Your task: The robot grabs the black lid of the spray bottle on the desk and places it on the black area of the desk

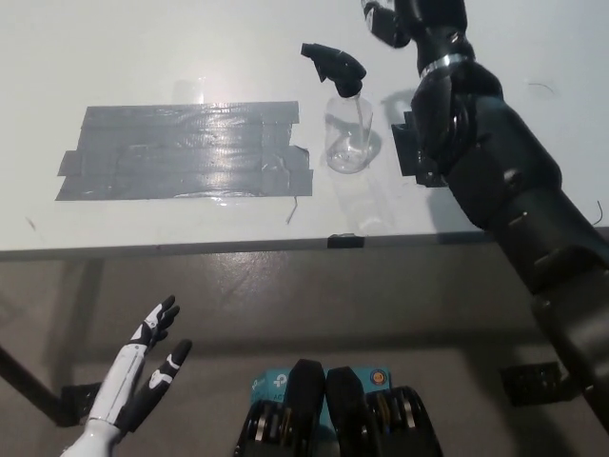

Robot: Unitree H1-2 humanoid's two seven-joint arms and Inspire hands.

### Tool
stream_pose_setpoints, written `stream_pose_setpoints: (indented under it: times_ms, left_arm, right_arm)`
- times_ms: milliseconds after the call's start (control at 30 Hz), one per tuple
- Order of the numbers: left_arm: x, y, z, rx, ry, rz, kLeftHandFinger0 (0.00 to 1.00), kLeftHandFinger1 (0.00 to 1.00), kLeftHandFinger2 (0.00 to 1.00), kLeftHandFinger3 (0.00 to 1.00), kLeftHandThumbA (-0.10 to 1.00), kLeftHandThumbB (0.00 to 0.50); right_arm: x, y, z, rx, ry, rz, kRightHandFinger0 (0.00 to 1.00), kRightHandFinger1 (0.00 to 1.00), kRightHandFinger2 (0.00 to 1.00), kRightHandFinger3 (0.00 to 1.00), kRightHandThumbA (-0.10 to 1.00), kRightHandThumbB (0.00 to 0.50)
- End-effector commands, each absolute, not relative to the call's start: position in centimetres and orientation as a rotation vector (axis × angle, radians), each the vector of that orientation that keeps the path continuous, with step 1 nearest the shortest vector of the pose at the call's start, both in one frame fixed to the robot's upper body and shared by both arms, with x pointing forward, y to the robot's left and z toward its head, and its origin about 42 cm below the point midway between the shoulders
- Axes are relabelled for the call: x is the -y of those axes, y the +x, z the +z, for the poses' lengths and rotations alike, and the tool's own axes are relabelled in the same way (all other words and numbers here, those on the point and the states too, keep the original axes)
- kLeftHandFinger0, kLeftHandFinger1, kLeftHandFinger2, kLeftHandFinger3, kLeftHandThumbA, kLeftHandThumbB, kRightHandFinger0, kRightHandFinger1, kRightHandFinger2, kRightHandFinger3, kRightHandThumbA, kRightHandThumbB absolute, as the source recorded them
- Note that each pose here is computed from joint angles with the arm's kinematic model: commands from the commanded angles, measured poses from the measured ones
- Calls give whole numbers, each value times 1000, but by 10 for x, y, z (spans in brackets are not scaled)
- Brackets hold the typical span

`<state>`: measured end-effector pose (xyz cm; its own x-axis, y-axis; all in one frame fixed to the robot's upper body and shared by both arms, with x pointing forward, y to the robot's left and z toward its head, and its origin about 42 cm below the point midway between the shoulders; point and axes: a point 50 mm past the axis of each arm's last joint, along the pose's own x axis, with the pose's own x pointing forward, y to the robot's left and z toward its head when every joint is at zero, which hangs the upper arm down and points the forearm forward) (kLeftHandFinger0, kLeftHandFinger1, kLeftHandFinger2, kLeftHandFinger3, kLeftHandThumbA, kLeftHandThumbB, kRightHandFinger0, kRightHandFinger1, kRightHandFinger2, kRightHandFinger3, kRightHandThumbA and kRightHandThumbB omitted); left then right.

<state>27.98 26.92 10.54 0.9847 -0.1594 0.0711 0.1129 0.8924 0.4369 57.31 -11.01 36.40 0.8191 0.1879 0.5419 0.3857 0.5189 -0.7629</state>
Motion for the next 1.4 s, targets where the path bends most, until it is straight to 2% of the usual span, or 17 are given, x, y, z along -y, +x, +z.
stream_pose_setpoints:
  times_ms: [0,33,67,100,133,167,200,233,300,400,467,600,900,967,1200,1367]
  left_arm:
    - [-273,284,116,147,462,-149,1000,1000,1000,1000,914,186]
    - [-273,284,116,146,459,-149,1000,1000,1000,1000,913,185]
    - [-273,284,116,148,464,-149,1000,1000,1000,1000,913,183]
    - [-273,284,116,149,467,-149,1000,1000,1000,1000,914,182]
    - [-273,284,115,152,470,-153,1000,1000,1000,1000,913,175]
    - [-273,285,116,155,472,-157,1000,1000,1000,1000,913,174]
    - [-272,286,116,156,472,-157,1000,1000,1000,1000,915,186]
    - [-271,286,116,152,481,-155,1000,1000,1000,1000,927,200]
    - [-271,286,118,153,483,-155,1000,1000,1000,1000,924,190]
    - [-271,288,120,155,479,-157,1000,1000,1000,1000,906,179]
    - [-270,289,121,152,476,-158,1000,1000,1000,1000,901,180]
    - [-271,289,120,160,483,-169,1000,1000,1000,1000,902,173]
    - [-268,291,120,169,469,-163,1000,1000,1000,1000,901,192]
    - [-269,291,122,172,489,-164,1000,1000,1000,1000,928,198]
    - [-267,294,125,181,494,-173,1000,1000,1000,1000,930,199]
    - [-267,293,125,182,485,-176,1000,1000,1000,1000,916,197]
  right_arm:
    - [106,573,426,767,-970,-158,172,197,260,225,561,227]
    - [106,573,427,762,-984,-137,222,213,263,232,563,240]
    - [105,573,429,726,-1007,-88,694,643,677,659,636,295]
    - [104,572,430,716,-1009,-73,830,693,690,762,649,289]
    - [101,568,433,694,-1014,-14,1000,990,1000,1000,704,323]
    - [100,565,435,685,-1003,7,1000,1000,1000,1000,714,320]
    - [98,562,435,655,-983,28,1000,1000,1000,1000,788,341]
    - [94,559,436,592,-962,61,1000,1000,1000,1000,913,358]
    - [88,553,436,574,-898,99,1000,1000,1000,1000,951,394]
    - [79,550,435,532,-891,145,1000,1000,1000,1000,1000,484]
    - [74,549,434,490,-898,167,1000,1000,1000,1000,1000,497]
    - [62,551,422,418,-956,180,1000,1000,1000,1000,1000,500]
    - [44,566,397,263,-1200,146,1000,1000,1000,1000,1000,500]
    - [43,570,390,236,-1212,140,1000,1000,1000,1000,959,500]
    - [44,576,389,222,-1268,112,1000,1000,1000,1000,926,500]
    - [44,578,385,203,-1289,107,1000,1000,1000,1000,942,500]
